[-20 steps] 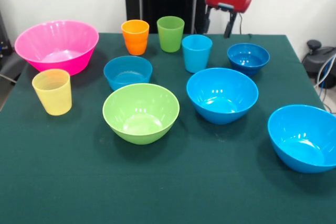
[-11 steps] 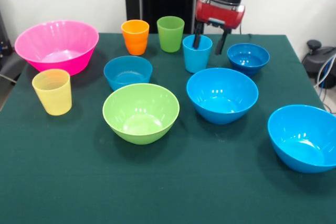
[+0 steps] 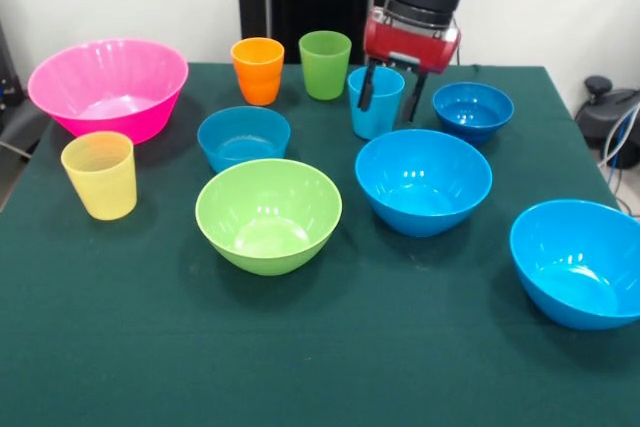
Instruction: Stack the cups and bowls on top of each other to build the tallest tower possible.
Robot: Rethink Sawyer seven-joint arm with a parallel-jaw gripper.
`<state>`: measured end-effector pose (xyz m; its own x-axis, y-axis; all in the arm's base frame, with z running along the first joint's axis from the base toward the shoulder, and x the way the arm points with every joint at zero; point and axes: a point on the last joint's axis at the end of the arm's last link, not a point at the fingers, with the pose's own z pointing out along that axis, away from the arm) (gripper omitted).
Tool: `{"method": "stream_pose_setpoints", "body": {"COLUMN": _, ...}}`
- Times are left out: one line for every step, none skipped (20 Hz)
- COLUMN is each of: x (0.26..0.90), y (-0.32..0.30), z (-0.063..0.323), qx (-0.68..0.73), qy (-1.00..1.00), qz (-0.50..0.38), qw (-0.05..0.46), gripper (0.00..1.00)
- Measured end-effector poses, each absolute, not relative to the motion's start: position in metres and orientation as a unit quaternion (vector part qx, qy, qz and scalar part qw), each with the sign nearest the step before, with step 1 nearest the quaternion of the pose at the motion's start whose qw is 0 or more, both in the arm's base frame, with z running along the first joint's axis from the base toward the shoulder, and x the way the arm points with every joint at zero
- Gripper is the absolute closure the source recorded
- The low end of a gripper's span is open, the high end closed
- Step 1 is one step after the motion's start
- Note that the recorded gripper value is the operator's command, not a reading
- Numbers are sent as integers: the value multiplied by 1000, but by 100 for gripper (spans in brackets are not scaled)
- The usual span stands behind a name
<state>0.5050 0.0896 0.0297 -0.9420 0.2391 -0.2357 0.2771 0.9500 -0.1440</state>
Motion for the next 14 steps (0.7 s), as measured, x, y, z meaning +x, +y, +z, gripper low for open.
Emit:
{"method": "stream_pose_setpoints", "body": {"x": 505, "y": 88, "z": 27, "qx": 132, "qy": 981, "qz": -89, "qw": 107, "gripper": 0}}
{"method": "stream_pose_setpoints", "body": {"x": 504, "y": 85, "z": 25, "qx": 133, "qy": 981, "qz": -91, "qw": 105, "gripper": 0}}
{"method": "stream_pose_setpoints", "body": {"x": 503, "y": 82, "z": 20, "qx": 134, "qy": 981, "qz": -94, "qw": 101, "gripper": 0}}
{"method": "stream_pose_setpoints", "body": {"x": 502, "y": 79, "z": 17, "qx": 134, "qy": 981, "qz": -97, "qw": 98, "gripper": 0}}
{"method": "stream_pose_setpoints", "body": {"x": 501, "y": 76, "z": 13, "qx": 134, "qy": 981, "qz": -99, "qw": 95, "gripper": 0}}
{"method": "stream_pose_setpoints", "body": {"x": 500, "y": 74, "z": 11, "qx": 134, "qy": 981, "qz": -100, "qw": 93, "gripper": 0}}
{"method": "stream_pose_setpoints", "body": {"x": 497, "y": 70, "z": 6, "qx": 133, "qy": 982, "qz": -104, "qw": 88, "gripper": 0}}
{"method": "stream_pose_setpoints", "body": {"x": 496, "y": 68, "z": 5, "qx": 133, "qy": 982, "qz": -106, "qw": 87, "gripper": 0}}
{"method": "stream_pose_setpoints", "body": {"x": 492, "y": 62, "z": -1, "qx": 133, "qy": 982, "qz": -110, "qw": 81, "gripper": 0}}
{"method": "stream_pose_setpoints", "body": {"x": 491, "y": 60, "z": -3, "qx": 133, "qy": 982, "qz": -112, "qw": 79, "gripper": 0}}
{"method": "stream_pose_setpoints", "body": {"x": 490, "y": 59, "z": -4, "qx": 132, "qy": 982, "qz": -114, "qw": 77, "gripper": 0}}
{"method": "stream_pose_setpoints", "body": {"x": 489, "y": 58, "z": -6, "qx": 132, "qy": 982, "qz": -115, "qw": 76, "gripper": 0}}
{"method": "stream_pose_setpoints", "body": {"x": 487, "y": 54, "z": -11, "qx": 132, "qy": 981, "qz": -120, "qw": 71, "gripper": 0}}
{"method": "stream_pose_setpoints", "body": {"x": 486, "y": 52, "z": -13, "qx": 132, "qy": 981, "qz": -122, "qw": 70, "gripper": 0}}
